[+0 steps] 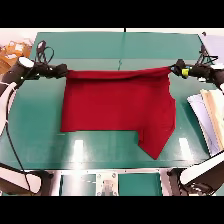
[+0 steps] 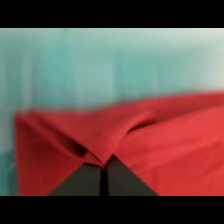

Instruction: Fold the shirts.

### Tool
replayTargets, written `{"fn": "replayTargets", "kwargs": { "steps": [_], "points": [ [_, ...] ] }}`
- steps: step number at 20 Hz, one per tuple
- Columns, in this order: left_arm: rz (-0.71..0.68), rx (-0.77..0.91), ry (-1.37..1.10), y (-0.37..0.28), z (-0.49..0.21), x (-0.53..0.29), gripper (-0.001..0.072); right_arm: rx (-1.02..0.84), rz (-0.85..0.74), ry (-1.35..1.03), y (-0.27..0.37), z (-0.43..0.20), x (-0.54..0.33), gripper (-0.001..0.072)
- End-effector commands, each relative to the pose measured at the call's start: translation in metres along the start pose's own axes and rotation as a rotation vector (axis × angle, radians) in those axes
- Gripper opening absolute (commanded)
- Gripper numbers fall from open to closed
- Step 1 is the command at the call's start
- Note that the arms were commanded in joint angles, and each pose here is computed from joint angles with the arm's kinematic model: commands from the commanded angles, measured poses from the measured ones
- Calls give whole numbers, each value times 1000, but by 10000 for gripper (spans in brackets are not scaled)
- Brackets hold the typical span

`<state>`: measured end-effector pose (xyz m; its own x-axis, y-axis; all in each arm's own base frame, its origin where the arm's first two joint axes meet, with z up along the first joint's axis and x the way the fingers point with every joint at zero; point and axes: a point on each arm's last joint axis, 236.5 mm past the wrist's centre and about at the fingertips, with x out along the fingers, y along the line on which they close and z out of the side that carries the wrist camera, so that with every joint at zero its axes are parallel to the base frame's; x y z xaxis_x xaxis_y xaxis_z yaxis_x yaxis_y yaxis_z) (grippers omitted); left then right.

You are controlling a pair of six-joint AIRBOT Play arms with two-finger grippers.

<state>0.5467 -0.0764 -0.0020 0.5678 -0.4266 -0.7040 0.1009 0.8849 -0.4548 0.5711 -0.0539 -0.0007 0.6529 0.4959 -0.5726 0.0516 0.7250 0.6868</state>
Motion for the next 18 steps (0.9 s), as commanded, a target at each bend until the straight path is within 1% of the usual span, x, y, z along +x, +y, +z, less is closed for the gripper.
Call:
{"fn": "replayTargets", "kwargs": {
  "steps": [1, 9, 16, 17, 18],
  "points": [
    [100, 32, 196, 25, -45, -6, 19, -4, -72, 173, -27, -37, -26, 11],
    [113, 3, 282, 35, -75, 3, 19, 69, -121, 304, -57, -99, -19, 12],
    [94, -14, 307, 30, -82, 2, 20, 88, -128, 313, -61, -105, -18, 14],
    [93, -15, 311, 30, -83, 2, 21, 99, -127, 316, -59, -105, -18, 23],
    [90, -15, 320, 29, -85, 1, 23, 93, -123, 321, -57, -103, -20, 176]
  ]
}}
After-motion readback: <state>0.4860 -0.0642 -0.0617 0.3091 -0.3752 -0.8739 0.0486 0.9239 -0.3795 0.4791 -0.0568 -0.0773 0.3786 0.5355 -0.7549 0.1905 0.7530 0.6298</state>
